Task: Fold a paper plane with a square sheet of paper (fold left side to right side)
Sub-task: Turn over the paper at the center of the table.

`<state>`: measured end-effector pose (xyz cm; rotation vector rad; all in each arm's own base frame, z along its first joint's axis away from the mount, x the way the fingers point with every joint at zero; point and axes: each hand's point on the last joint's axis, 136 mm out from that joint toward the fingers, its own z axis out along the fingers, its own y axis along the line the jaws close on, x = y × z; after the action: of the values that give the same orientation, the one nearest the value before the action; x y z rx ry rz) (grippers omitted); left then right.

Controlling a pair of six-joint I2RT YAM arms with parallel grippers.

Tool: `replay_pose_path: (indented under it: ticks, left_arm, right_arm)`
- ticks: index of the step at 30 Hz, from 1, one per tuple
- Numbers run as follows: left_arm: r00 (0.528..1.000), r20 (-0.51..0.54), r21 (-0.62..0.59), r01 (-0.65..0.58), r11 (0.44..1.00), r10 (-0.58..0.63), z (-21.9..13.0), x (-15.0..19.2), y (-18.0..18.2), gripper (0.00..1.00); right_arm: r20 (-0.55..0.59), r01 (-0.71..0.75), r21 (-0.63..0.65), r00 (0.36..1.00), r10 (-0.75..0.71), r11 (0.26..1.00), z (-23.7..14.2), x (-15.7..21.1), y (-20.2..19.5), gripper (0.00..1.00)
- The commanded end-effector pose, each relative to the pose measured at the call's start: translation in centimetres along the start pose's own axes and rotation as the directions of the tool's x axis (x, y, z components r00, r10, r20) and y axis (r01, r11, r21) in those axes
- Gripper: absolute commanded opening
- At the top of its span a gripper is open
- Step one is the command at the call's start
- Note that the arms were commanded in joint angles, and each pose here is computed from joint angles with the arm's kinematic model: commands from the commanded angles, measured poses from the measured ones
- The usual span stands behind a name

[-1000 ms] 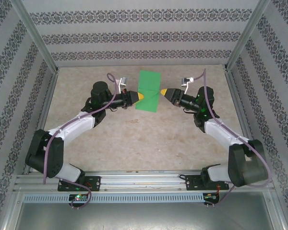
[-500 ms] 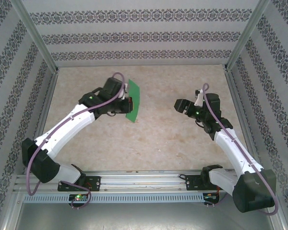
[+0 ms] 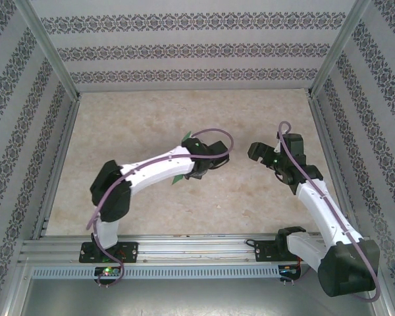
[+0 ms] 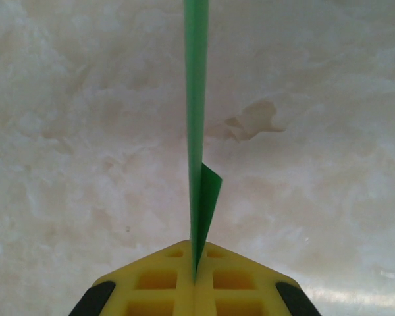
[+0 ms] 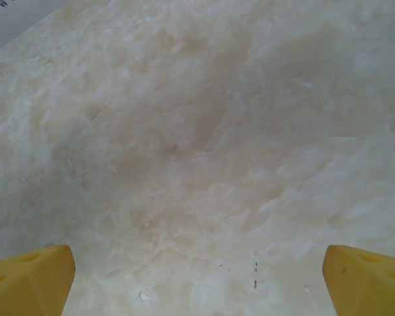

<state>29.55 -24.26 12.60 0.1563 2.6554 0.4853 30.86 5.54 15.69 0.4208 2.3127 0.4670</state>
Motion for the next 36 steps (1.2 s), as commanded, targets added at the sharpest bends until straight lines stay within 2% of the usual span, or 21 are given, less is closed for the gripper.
replay_pose_path:
  ticks: [1,7,16,21,27,31,36]
  left_arm:
    - [0.989,-0.023,-0.054,0.142,0.988,-0.144,1.5,0.4,-0.9,0.0]
    - [0.991,-0.073,-0.16,0.1,0.982,-0.113,4.3,0.7,-2.0,0.0]
    - [0.969,-0.207,0.031,0.145,0.989,-0.136,6.8,1.5,-6.9,0.0]
    - [0.957,-0.258,0.14,0.175,0.975,-0.135,6.8,1.6,-8.9,0.11]
    - [0.951,-0.277,0.24,0.207,0.948,-0.138,6.2,1.1,-9.6,0.25]
    - [0.96,-0.244,0.343,0.218,0.914,-0.137,4.8,0.0,-9.9,0.38]
    - [0.977,-0.144,0.462,0.204,0.863,-0.155,1.9,-2.6,-8.8,0.5]
  right_arm:
    - [-0.007,-0.016,0.025,1.0,0.016,1.0,-0.2,0.5,-1.0,0.97]
    - [-0.016,-0.022,0.006,1.0,0.022,1.0,-0.3,0.9,-1.0,0.98]
    - [-0.019,-0.026,0.003,0.999,0.026,1.0,-0.7,1.2,-1.4,0.98]
    - [-0.034,-0.044,0.01,0.998,0.044,0.999,-0.6,1.5,-1.8,0.98]
    - [-0.053,-0.053,-0.001,0.997,0.053,0.999,-0.5,1.8,-1.7,0.98]
    - [-0.061,-0.057,-0.009,0.997,0.056,0.998,-0.4,1.8,-1.5,0.98]
    - [-0.084,-0.057,-0.058,0.995,0.052,0.997,-0.3,2.0,-0.6,0.98]
